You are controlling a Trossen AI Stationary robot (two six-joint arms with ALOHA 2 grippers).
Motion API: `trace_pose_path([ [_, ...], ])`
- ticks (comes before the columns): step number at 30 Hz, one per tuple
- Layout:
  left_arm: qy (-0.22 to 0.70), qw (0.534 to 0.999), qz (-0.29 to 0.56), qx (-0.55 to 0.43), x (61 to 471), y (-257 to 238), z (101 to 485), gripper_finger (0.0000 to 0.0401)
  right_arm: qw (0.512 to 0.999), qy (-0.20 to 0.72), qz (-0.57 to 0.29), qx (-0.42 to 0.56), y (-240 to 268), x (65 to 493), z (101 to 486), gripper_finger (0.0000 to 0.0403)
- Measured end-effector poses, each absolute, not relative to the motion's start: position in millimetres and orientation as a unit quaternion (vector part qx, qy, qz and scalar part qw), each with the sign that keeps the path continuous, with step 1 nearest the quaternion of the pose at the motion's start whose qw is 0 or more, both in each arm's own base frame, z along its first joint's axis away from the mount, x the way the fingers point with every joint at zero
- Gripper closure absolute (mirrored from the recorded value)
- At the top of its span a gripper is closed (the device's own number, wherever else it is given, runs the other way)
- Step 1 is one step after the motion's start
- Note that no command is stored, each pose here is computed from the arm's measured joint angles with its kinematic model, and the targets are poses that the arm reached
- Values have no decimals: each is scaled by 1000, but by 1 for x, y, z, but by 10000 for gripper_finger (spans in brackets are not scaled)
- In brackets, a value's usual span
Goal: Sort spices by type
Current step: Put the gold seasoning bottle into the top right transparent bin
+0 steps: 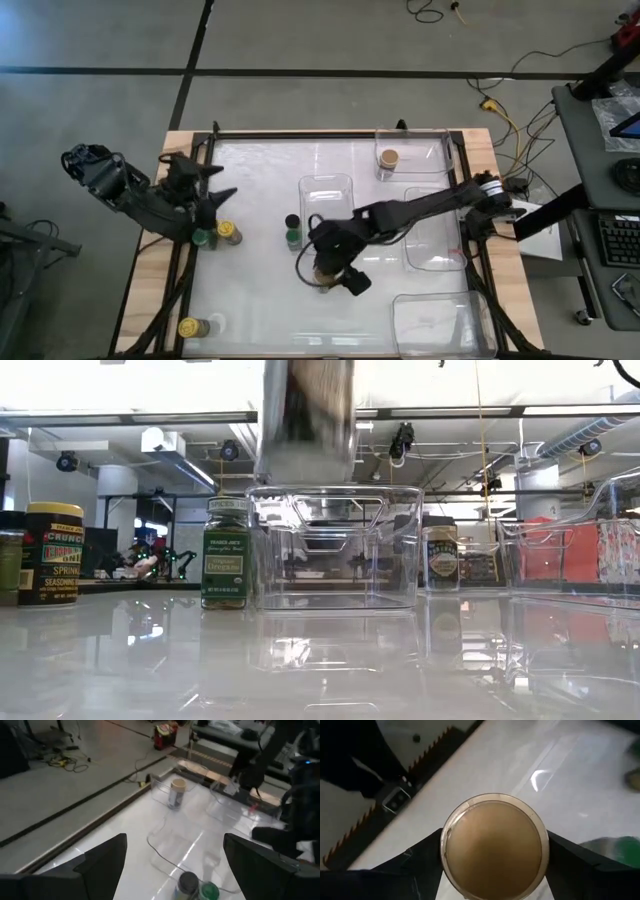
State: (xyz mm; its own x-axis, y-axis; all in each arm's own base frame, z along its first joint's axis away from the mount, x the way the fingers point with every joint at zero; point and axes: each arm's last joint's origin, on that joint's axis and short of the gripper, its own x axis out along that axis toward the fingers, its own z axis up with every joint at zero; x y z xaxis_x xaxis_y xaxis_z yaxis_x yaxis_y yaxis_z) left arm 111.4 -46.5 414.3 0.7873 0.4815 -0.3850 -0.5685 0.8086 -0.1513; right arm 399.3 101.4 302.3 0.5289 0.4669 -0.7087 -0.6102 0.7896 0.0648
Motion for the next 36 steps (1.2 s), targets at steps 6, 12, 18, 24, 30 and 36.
trace_pose_path([
  [6,176,940,252,-151,105,-43,405,85,909,343,232,-47,75,359,365,128],
  [12,181,955,137,-192,135,-68,366,85,910,408,49,-52,34,300,394,132],
  [18,108,965,46,-233,165,-82,324,85,900,422,-104,-38,-12,241,413,127],
  [24,29,973,-26,-229,176,-76,316,85,881,440,-173,-26,-57,195,396,133],
  [30,8,975,25,-220,178,-68,323,85,873,447,-195,22,-106,162,358,125],
  [36,-34,968,95,-231,177,-62,341,85,868,453,-200,41,-142,131,317,133],
])
